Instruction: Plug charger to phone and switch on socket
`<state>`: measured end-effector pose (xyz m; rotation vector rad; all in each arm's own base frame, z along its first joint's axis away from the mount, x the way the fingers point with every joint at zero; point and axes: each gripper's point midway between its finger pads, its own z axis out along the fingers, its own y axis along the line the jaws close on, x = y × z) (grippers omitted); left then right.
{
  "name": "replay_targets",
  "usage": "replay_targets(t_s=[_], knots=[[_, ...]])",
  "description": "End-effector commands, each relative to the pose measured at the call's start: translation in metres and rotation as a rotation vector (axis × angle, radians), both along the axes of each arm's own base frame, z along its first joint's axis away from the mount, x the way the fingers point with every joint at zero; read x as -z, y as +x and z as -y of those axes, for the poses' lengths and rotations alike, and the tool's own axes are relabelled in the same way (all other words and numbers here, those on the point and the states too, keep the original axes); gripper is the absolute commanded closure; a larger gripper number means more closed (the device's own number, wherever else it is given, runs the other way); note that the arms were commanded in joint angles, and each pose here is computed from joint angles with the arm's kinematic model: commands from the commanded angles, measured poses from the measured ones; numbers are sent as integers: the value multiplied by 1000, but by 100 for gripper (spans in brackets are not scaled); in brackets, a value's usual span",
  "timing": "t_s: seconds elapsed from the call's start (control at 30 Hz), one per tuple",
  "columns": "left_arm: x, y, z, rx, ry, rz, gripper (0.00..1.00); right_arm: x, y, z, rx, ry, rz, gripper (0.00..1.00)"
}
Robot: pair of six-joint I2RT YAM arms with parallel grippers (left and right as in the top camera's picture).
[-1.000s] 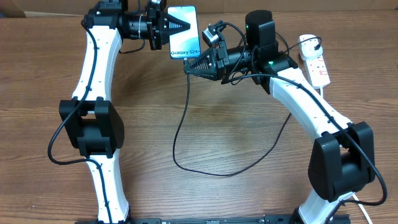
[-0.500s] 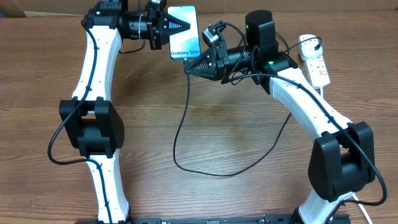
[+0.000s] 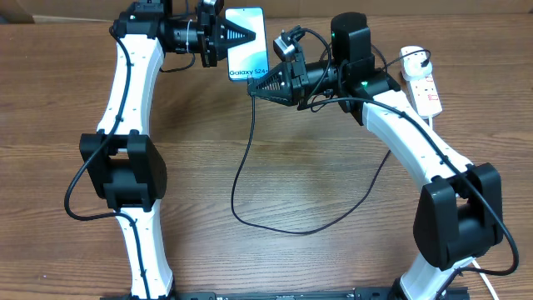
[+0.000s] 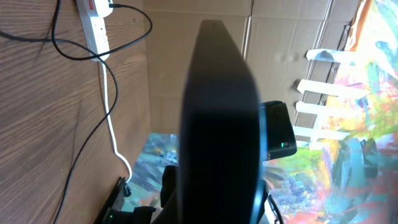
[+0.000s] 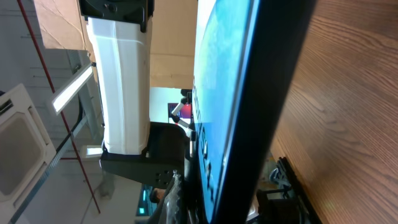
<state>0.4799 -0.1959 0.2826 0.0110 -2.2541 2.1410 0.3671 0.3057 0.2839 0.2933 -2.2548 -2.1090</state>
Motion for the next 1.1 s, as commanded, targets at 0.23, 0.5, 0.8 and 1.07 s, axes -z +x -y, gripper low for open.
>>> replay_targets(t_s=[0.23, 0.5, 0.8, 1.07], knots=[[-23, -8, 0, 36, -59, -13, 96, -1, 3, 3, 20, -10, -16, 96], [-23, -4, -9, 18, -58, -31, 96, 0, 1, 3, 12, -12, -23, 96], [-23, -4, -8, 18, -57, -59, 96, 0, -2, -1, 1, -12, -23, 96], [-23, -4, -8, 18, -57, -46, 96, 0, -5, -5, -9, -12, -21, 96]])
